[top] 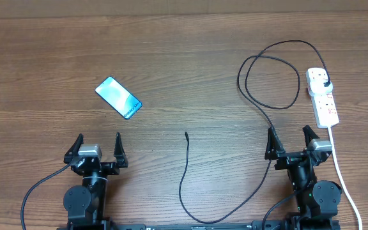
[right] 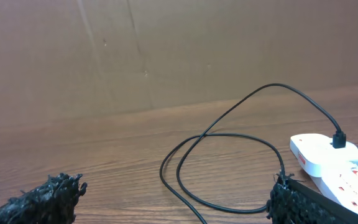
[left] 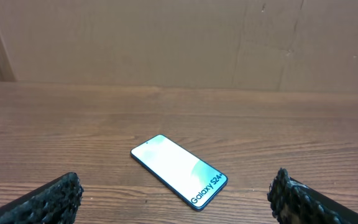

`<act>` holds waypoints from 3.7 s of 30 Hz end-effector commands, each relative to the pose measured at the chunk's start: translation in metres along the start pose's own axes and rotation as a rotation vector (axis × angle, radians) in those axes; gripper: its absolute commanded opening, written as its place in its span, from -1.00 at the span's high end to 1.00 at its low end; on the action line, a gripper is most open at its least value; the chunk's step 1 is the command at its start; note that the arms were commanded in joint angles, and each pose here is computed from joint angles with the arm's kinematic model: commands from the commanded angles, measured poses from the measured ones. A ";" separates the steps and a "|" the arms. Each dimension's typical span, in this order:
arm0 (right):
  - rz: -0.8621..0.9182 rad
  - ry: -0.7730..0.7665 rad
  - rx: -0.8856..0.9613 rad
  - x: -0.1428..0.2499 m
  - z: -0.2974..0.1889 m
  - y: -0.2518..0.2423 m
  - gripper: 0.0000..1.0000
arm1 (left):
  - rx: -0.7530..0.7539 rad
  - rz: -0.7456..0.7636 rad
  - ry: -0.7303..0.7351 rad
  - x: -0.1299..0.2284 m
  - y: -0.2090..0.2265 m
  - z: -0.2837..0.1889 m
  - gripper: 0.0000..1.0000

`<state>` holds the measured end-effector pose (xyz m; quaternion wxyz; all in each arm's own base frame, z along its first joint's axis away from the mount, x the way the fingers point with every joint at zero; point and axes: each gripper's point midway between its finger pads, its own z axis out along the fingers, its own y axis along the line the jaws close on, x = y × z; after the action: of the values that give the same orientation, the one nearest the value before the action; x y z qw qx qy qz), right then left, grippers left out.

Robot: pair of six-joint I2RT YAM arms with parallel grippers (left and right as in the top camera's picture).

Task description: Plug charger to phone and switch on socket

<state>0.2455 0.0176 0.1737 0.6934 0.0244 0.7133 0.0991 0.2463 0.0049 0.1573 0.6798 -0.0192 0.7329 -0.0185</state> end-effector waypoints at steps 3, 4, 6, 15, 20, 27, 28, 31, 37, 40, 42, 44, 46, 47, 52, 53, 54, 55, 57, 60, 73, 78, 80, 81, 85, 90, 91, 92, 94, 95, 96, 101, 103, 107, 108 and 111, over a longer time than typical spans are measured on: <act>-0.007 -0.003 0.004 0.002 0.000 -0.001 -1.00 | 0.002 0.019 -0.003 0.000 0.000 0.000 -0.99; -0.007 -0.003 0.004 0.002 0.000 -0.001 -1.00 | 0.002 0.019 -0.003 0.000 0.000 0.000 -0.99; -0.007 -0.003 0.004 0.002 0.000 -0.001 -1.00 | 0.002 0.019 -0.003 0.000 0.000 0.000 -0.99; -0.007 -0.003 0.004 0.002 0.000 -0.001 -1.00 | 0.002 0.019 -0.003 0.000 0.000 0.000 -0.99; -0.007 -0.003 0.004 0.002 0.000 -0.001 -1.00 | 0.002 0.019 -0.003 0.000 0.000 0.000 -0.99; -0.007 -0.003 0.004 0.002 0.000 -0.001 -1.00 | 0.002 0.019 -0.003 0.000 0.000 0.000 -0.99; -0.007 -0.003 0.004 0.002 0.000 -0.001 -1.00 | 0.002 0.019 -0.003 0.000 0.000 0.000 -0.99; -0.007 -0.003 0.004 0.002 0.000 -0.001 -1.00 | -0.001 0.019 -0.003 0.000 0.001 0.000 -0.99; -0.007 -0.003 0.004 0.002 0.000 -0.001 -1.00 | -0.001 0.019 -0.003 0.000 0.001 0.000 -0.99; -0.007 -0.003 0.004 0.002 0.000 -0.001 -1.00 | -0.001 0.019 -0.003 0.000 0.001 0.000 -0.99; -0.007 -0.003 0.004 0.002 0.000 -0.001 -1.00 | -0.003 0.019 -0.003 0.000 0.001 0.000 -0.99; -0.007 -0.003 0.004 0.002 0.000 -0.001 -1.00 | -0.004 0.019 -0.003 0.000 0.001 0.000 -0.99; -0.007 -0.003 0.004 0.002 0.000 -0.001 -1.00 | -0.004 0.019 -0.003 0.000 0.001 0.000 -0.99; -0.007 -0.003 0.004 0.002 0.000 -0.001 -1.00 | -0.004 0.019 -0.003 0.000 0.001 0.000 -0.99; -0.007 -0.003 0.004 0.002 0.000 -0.001 -1.00 | -0.004 0.019 -0.003 0.000 0.001 0.000 -0.99; -0.007 -0.003 0.004 0.002 0.000 -0.001 -1.00 | -0.004 0.019 -0.003 0.000 0.001 0.000 -0.99; -0.007 -0.003 0.004 0.002 0.000 -0.001 -1.00 | -0.004 0.019 -0.003 0.000 0.001 0.000 -0.99; -0.007 -0.003 0.004 0.002 0.000 -0.001 -1.00 | -0.004 0.019 -0.003 0.000 0.001 0.000 -0.99; -0.007 -0.003 0.004 0.002 0.000 -0.001 -1.00 | -0.004 0.019 -0.003 0.000 0.001 0.000 -0.99; -0.007 -0.003 0.004 0.002 0.000 -0.001 -1.00 | -0.004 0.019 -0.003 0.000 0.001 0.000 -0.99; -0.007 -0.003 0.004 0.002 0.000 -0.001 -1.00 | -0.001 0.019 -0.004 0.000 0.001 0.000 -0.99; -0.007 -0.003 0.004 0.002 0.000 -0.001 -1.00 | -0.002 0.019 -0.004 0.000 0.001 0.000 -0.99; -0.007 -0.003 0.004 0.002 0.000 -0.001 -1.00 | -0.001 0.019 -0.004 0.000 0.001 0.000 -0.99; -0.007 -0.003 0.004 0.002 0.000 -0.001 -1.00 | -0.001 0.019 -0.004 0.000 0.001 0.000 -0.99; -0.007 -0.003 0.004 0.002 0.000 -0.001 -1.00 | -0.001 0.019 -0.004 0.000 0.001 0.000 -0.99; -0.007 -0.003 0.004 0.002 0.000 -0.001 -1.00 | -0.001 0.019 -0.004 0.000 0.001 0.000 -0.99; -0.007 -0.003 0.004 0.002 0.000 -0.001 -1.00 | -0.001 0.019 -0.004 0.000 0.001 0.000 -0.99; -0.007 -0.003 0.004 0.002 0.000 -0.001 -1.00 | -0.001 0.018 -0.003 0.000 0.001 0.000 -1.00; -0.007 -0.003 0.004 0.002 0.000 -0.001 -1.00 | -0.001 0.018 -0.003 0.000 0.001 0.000 -0.99; -0.007 -0.003 0.004 0.002 0.000 -0.001 -1.00 | -0.001 0.018 -0.003 0.000 0.001 0.000 -0.99; -0.007 -0.003 0.004 0.002 0.000 -0.001 -1.00 | -0.001 0.018 -0.004 0.000 0.001 0.000 -0.99; -0.007 -0.003 0.004 0.002 0.000 -0.001 -1.00 | -0.001 0.018 -0.004 0.000 0.001 0.000 -0.99; -0.007 -0.003 0.004 0.002 0.000 -0.001 -1.00 | -0.001 0.018 -0.004 0.000 0.000 0.000 -0.99; -0.007 -0.003 0.004 0.002 0.000 -0.001 -1.00 | 0.011 0.018 -0.005 0.000 -0.002 0.000 -0.99; -0.007 -0.003 0.004 0.002 0.000 -0.001 -1.00 | 0.012 0.018 -0.004 0.000 -0.002 0.000 -0.99; -0.007 -0.003 0.004 0.002 0.000 -0.001 -1.00 | 0.033 0.018 -0.007 -0.002 -0.005 -0.001 -0.99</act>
<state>0.2455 0.0177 0.1738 0.6935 0.0243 0.7131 0.0993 0.2463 0.0040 0.1574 0.6799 -0.0174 0.7328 -0.0204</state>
